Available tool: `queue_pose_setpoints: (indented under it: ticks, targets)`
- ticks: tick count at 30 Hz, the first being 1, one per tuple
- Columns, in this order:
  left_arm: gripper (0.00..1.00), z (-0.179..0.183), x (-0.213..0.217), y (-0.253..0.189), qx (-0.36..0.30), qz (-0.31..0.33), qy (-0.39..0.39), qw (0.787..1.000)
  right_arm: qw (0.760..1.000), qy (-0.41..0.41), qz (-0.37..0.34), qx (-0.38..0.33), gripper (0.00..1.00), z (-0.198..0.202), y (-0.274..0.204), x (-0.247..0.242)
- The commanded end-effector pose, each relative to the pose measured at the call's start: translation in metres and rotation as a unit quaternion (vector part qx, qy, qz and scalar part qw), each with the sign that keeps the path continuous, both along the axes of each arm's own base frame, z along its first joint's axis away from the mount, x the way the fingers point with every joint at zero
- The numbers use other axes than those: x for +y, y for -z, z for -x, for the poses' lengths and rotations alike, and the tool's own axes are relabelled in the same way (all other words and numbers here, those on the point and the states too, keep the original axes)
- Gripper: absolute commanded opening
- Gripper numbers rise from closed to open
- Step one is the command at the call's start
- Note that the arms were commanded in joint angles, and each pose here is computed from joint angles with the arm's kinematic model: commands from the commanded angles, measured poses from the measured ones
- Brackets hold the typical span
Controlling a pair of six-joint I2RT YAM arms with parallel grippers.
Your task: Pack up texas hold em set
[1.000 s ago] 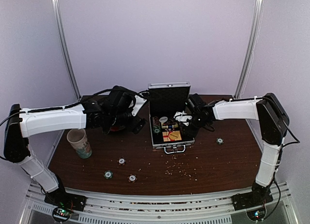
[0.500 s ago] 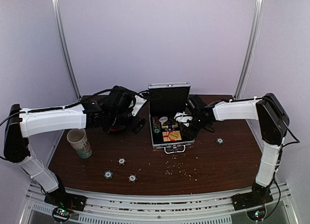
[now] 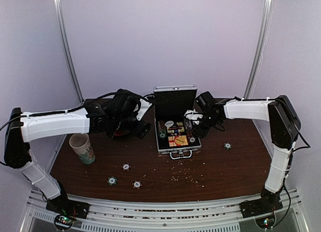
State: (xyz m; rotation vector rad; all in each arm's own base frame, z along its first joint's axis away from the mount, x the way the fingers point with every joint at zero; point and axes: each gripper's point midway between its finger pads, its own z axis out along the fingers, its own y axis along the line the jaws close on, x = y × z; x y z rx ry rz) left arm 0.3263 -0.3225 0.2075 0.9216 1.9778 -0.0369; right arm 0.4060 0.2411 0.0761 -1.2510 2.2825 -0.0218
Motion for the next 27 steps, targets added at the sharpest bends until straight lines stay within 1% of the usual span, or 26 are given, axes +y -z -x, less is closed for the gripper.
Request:
queue_pose_setpoints:
  ticks: [1,10,14,16,18,21,24,27]
  targets:
    - [0.87,-0.003,-0.003,-0.005,-0.006,0.000,0.002,1.000,1.000,0.004,-0.013,-0.001,0.59,-0.005,-0.008,0.004]
    - [0.87,-0.002,-0.003,-0.007,-0.008,0.002,0.002,1.000,1.000,-0.003,-0.023,0.009,0.59,0.004,-0.018,0.004]
    - [0.87,-0.004,-0.001,-0.001,-0.005,-0.005,-0.006,1.000,0.999,-0.004,-0.038,-0.001,0.60,0.007,-0.045,0.004]
    - [0.87,-0.007,0.001,0.005,0.004,-0.011,-0.025,1.000,0.999,-0.005,-0.046,-0.005,0.60,0.011,-0.060,0.002]
    - [0.86,-0.007,0.002,0.012,0.024,-0.021,-0.041,0.999,0.998,-0.009,-0.061,-0.004,0.61,0.018,-0.072,-0.001]
    - [0.81,0.000,0.007,0.029,0.071,-0.037,-0.061,0.995,0.996,-0.019,-0.084,0.004,0.62,0.036,-0.082,-0.009]
    - [0.75,0.018,0.018,0.053,0.123,-0.050,-0.068,0.989,0.993,-0.031,-0.110,0.016,0.63,0.059,-0.086,-0.021]
    - [0.68,0.041,0.032,0.081,0.184,-0.066,-0.073,0.978,0.987,-0.044,-0.151,0.030,0.66,0.081,-0.083,-0.028]
